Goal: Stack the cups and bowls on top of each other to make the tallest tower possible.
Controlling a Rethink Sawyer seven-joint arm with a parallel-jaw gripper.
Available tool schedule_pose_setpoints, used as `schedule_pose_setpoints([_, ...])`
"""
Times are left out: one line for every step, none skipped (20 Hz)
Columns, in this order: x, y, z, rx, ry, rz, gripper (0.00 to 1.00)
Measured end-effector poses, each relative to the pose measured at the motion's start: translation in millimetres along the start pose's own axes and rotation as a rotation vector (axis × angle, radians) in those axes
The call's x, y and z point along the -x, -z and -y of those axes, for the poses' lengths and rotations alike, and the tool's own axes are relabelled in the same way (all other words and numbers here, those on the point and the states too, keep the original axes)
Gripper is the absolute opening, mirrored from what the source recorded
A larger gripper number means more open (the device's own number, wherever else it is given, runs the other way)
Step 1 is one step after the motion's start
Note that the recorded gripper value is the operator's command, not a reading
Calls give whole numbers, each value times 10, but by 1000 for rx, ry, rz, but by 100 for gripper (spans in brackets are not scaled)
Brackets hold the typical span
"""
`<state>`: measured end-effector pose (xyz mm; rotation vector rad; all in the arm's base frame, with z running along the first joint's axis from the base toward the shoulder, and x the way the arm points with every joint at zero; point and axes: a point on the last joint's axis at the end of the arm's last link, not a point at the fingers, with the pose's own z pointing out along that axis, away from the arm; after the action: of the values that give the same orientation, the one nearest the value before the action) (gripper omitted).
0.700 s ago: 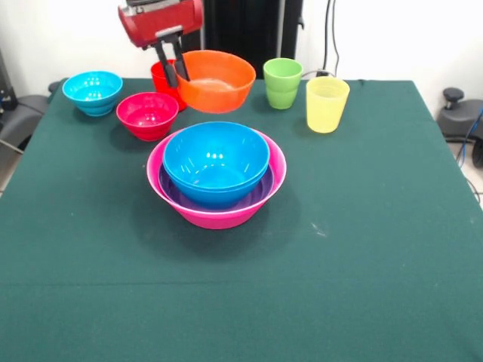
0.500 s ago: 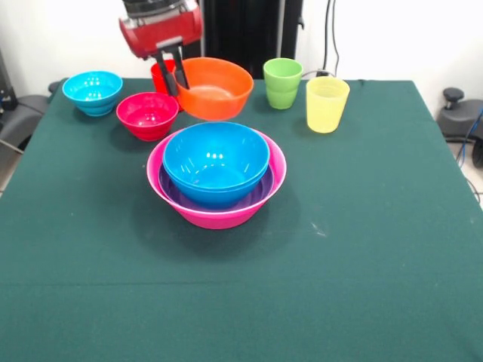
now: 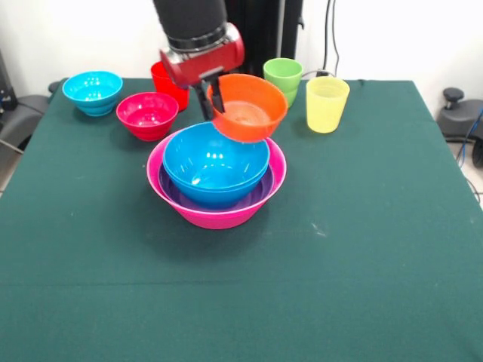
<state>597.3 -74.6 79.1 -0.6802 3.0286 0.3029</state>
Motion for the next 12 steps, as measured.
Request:
schedule_pose_setpoints([91,-47,-33,5,6,5,0])
schedule_pose_setpoints([113,-60,-40,6,7,6,0])
schedule_pose_setpoints([140,-82,-44,7,9,8,0])
schedule_pose_setpoints([168,-103,-48,8,10,10,0])
schedule_pose_setpoints([181,-113,-44,8,10,11,0])
schedule_pose_setpoints([201,-130,-32,8,7,13,0])
schedule_pose_setpoints([211,-142,-20,9,5,15,0])
schedule_pose_setpoints([227,-155,8,9,-1,18,0])
schedule_pose_setpoints([243,-167,36,10,-7,22,0])
schedule_pose_setpoints([252,-171,54,9,-10,23,0])
schedule_pose_setpoints([261,-175,72,9,-14,25,0])
schedule_pose_setpoints([278,-179,104,8,-20,28,0])
